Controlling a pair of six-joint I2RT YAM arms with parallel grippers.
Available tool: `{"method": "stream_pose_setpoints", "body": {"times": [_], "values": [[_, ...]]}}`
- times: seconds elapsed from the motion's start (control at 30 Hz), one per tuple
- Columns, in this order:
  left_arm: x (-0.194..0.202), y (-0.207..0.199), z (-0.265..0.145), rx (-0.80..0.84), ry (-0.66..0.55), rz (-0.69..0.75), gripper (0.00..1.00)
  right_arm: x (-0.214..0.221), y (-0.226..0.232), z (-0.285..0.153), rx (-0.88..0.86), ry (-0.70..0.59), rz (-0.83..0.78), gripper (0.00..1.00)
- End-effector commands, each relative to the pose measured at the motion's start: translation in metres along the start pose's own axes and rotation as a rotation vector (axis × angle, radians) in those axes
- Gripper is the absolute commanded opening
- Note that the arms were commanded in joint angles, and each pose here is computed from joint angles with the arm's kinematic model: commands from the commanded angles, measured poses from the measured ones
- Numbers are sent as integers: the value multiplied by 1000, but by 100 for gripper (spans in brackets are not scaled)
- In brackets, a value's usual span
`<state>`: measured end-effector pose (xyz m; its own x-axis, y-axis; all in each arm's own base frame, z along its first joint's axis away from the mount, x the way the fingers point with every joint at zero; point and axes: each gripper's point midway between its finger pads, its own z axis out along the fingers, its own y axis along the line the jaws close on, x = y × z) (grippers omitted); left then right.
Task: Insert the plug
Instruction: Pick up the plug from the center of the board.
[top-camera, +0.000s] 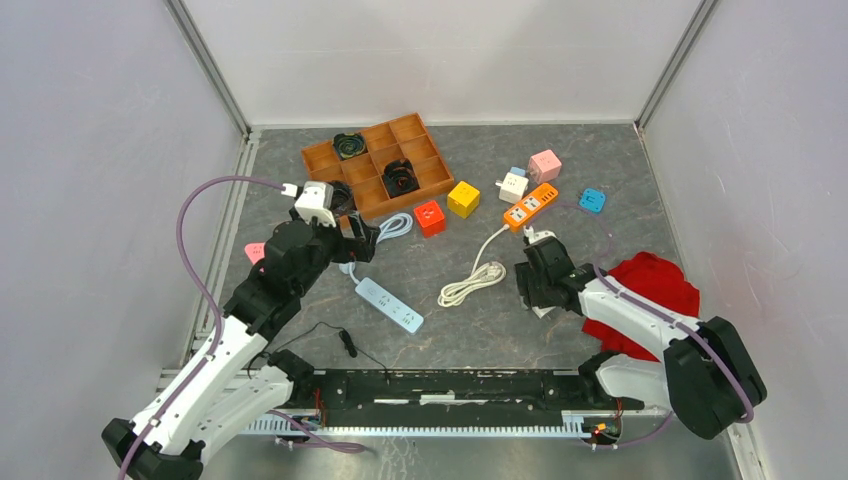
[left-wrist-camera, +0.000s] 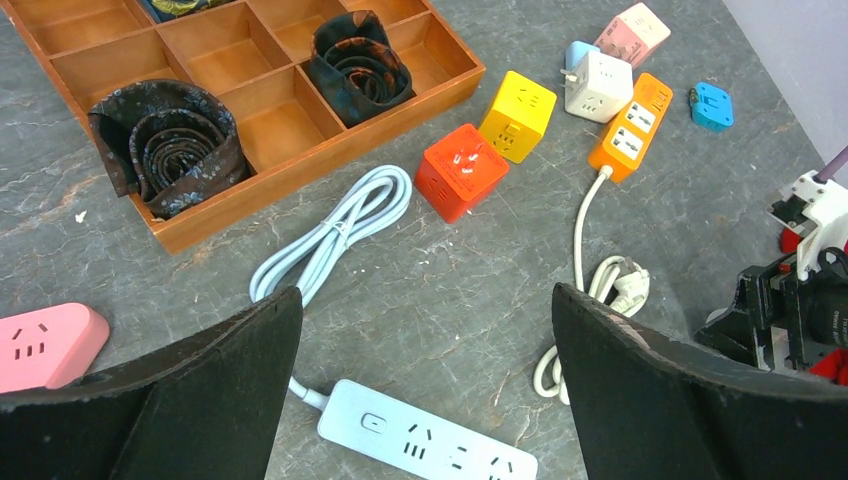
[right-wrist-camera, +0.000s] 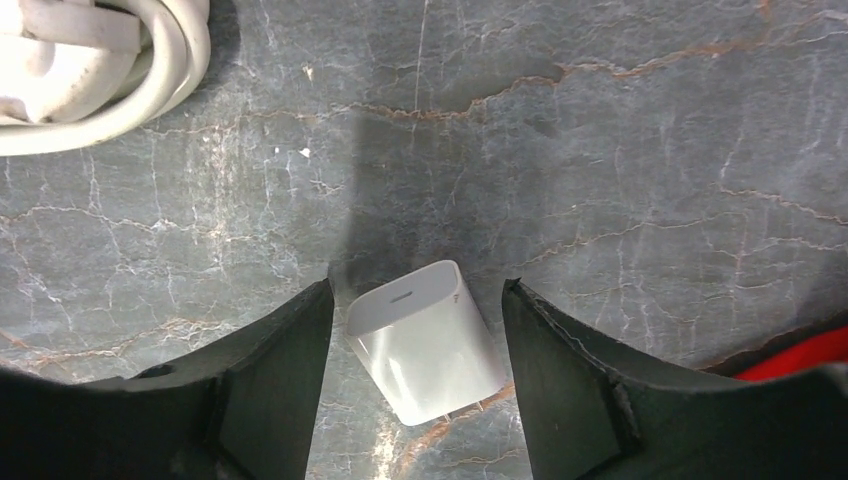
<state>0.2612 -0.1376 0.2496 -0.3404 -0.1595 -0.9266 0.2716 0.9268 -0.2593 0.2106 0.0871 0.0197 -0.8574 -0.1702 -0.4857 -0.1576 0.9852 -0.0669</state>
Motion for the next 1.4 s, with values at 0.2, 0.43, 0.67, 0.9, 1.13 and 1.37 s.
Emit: {"method": "stream_pose_setpoints", "body": {"times": [0.2,0.43,0.67,0.9,1.13,1.37], "values": [[-2,1,0,3,-5,47,100,5,10,1,-72,0,-57,71],[0,0,2,7,5,50,100,14,19,-4,-123,33,-93,65],[1,-1,2,11,9,49,100,22,22,-9,-118,61,-130,62],[1,-1,2,11,5,48,100,23,19,-12,-84,86,-172,56],[1,-1,1,18,5,46,100,0,31,-19,-120,2,-113,38],[-8,-18,-7,85,-11,-46,99,-65,67,-58,-300,-209,42,35]]}}
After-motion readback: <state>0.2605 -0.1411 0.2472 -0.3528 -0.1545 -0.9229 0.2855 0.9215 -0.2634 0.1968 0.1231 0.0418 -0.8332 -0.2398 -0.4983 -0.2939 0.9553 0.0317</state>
